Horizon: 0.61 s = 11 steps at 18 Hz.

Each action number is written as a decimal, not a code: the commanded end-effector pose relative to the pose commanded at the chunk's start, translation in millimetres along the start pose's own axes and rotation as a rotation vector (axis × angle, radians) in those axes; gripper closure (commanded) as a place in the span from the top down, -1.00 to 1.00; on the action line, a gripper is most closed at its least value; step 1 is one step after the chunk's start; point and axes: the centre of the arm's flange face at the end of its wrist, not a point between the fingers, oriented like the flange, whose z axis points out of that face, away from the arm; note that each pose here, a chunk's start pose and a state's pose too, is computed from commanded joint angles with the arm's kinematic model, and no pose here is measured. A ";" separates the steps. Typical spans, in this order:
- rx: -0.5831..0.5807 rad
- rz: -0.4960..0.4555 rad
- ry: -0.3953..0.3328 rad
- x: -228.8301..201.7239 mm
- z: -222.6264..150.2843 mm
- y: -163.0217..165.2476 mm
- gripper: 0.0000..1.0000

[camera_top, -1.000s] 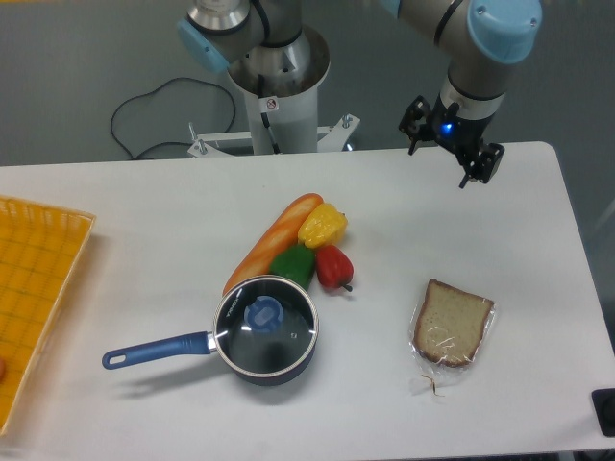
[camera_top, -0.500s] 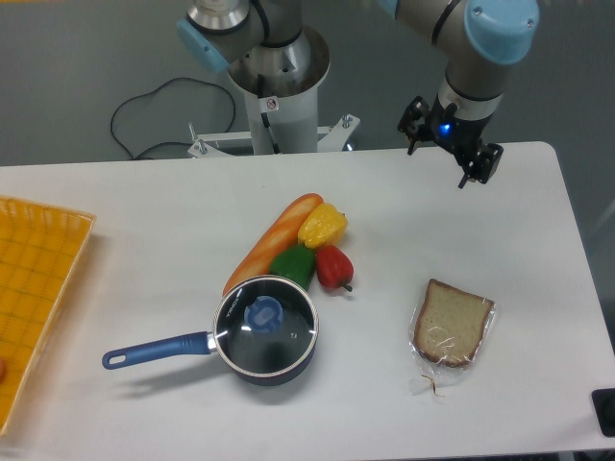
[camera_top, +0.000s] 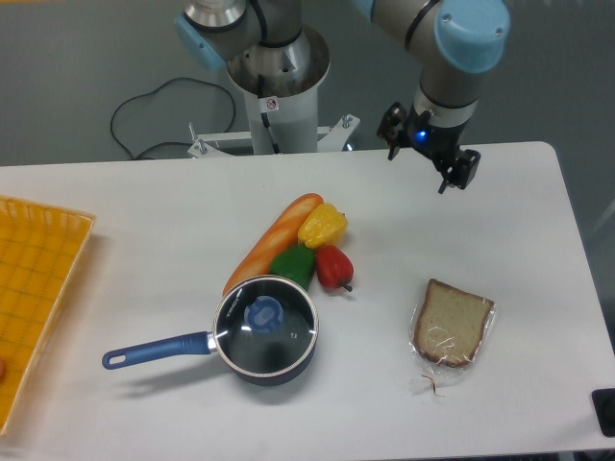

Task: Open the lid
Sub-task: 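Move the gripper over the saucepan and lower it toward the blue lid knob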

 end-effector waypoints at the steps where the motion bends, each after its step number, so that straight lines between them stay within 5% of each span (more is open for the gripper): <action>1: 0.003 -0.032 -0.009 2.8 0.3 -6.0 1.00; 11: 0.028 -0.075 -0.032 39.3 36.1 -68.4 1.00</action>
